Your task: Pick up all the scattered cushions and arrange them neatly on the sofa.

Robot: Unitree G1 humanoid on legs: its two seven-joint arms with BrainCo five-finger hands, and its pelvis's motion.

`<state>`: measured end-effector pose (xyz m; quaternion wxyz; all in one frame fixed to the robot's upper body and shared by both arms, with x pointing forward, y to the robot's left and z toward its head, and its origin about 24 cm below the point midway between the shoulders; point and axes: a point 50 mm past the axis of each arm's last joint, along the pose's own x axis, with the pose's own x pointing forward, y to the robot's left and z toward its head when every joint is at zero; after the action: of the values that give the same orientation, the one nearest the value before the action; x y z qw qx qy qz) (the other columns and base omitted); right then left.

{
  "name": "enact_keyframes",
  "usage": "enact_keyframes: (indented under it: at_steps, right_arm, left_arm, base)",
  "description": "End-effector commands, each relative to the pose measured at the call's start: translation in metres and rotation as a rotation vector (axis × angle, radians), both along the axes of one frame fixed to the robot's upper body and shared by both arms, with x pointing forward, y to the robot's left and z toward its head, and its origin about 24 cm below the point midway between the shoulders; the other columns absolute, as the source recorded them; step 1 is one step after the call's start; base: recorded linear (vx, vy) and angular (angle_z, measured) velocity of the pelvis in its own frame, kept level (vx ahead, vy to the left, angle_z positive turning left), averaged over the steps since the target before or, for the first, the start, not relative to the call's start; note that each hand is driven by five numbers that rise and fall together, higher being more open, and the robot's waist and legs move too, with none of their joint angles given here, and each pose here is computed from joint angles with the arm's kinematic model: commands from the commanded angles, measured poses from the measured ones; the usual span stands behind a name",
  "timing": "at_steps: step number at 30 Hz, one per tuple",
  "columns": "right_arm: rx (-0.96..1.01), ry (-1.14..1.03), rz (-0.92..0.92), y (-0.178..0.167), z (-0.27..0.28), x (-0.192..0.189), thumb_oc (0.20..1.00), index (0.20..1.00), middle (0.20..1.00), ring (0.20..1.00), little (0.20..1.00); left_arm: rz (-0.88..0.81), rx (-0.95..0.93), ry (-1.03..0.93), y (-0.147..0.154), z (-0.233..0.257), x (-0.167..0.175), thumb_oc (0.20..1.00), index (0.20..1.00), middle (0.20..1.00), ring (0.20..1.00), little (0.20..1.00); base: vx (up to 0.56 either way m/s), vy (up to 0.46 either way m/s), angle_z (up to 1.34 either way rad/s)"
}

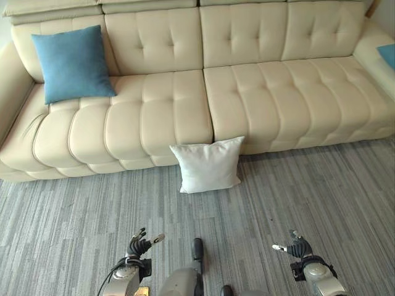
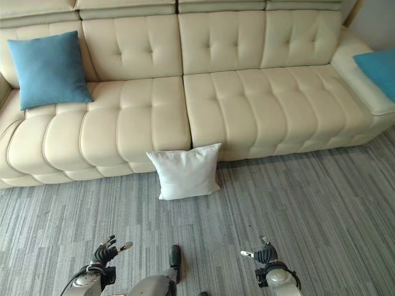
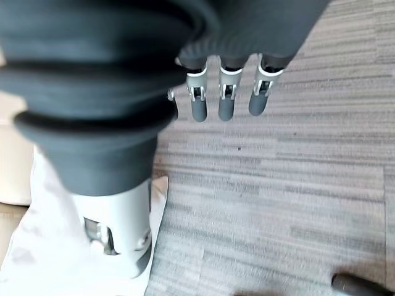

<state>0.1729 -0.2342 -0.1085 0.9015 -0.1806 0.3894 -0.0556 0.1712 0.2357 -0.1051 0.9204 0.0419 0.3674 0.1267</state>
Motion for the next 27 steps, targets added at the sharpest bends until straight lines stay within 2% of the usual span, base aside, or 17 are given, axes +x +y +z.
enact_keyframes:
  at_steps: [1,7,12,18,27]
  right_arm:
    - [-0.014,-0.067,0.008,-0.005,0.012,0.014,1.0,1.0,1.0,1.0,1.0]
    - [-0.004,-0.084,0.004,-0.002,0.013,0.018,1.0,1.0,1.0,1.0,1.0]
    - [-0.006,-0.081,-0.021,-0.006,0.012,0.014,1.0,1.0,1.0,1.0,1.0]
    - [-0.015,-0.129,-0.053,-0.018,0.022,0.022,1.0,1.0,1.0,1.0,1.0]
    - [-0.049,-0.077,-0.058,-0.027,0.016,0.011,1.0,1.0,1.0,1.0,1.0]
  left_arm:
    - [0.006,0.063,-0.061,0.018,0.014,0.006,1.0,1.0,1.0,1.0,1.0]
    - [0.01,0.052,-0.112,0.015,0.021,0.018,1.0,1.0,1.0,1.0,1.0]
    - [-0.039,0.033,-0.188,0.002,0.031,0.034,1.0,1.0,1.0,1.0,1.0]
    - [-0.046,0.003,-0.156,-0.003,0.025,0.028,1.0,1.0,1.0,1.0,1.0]
    - [-0.036,0.016,-0.083,0.001,0.013,0.015,1.0,1.0,1.0,1.0,1.0]
  base:
    - [0.1,0.137,0.06]
    - [0.21,0.008,-0.05]
    - [0.34,-0.212,0.28]
    - [0.24,-0.197,0.42]
    - [0.21,0.044,-0.04]
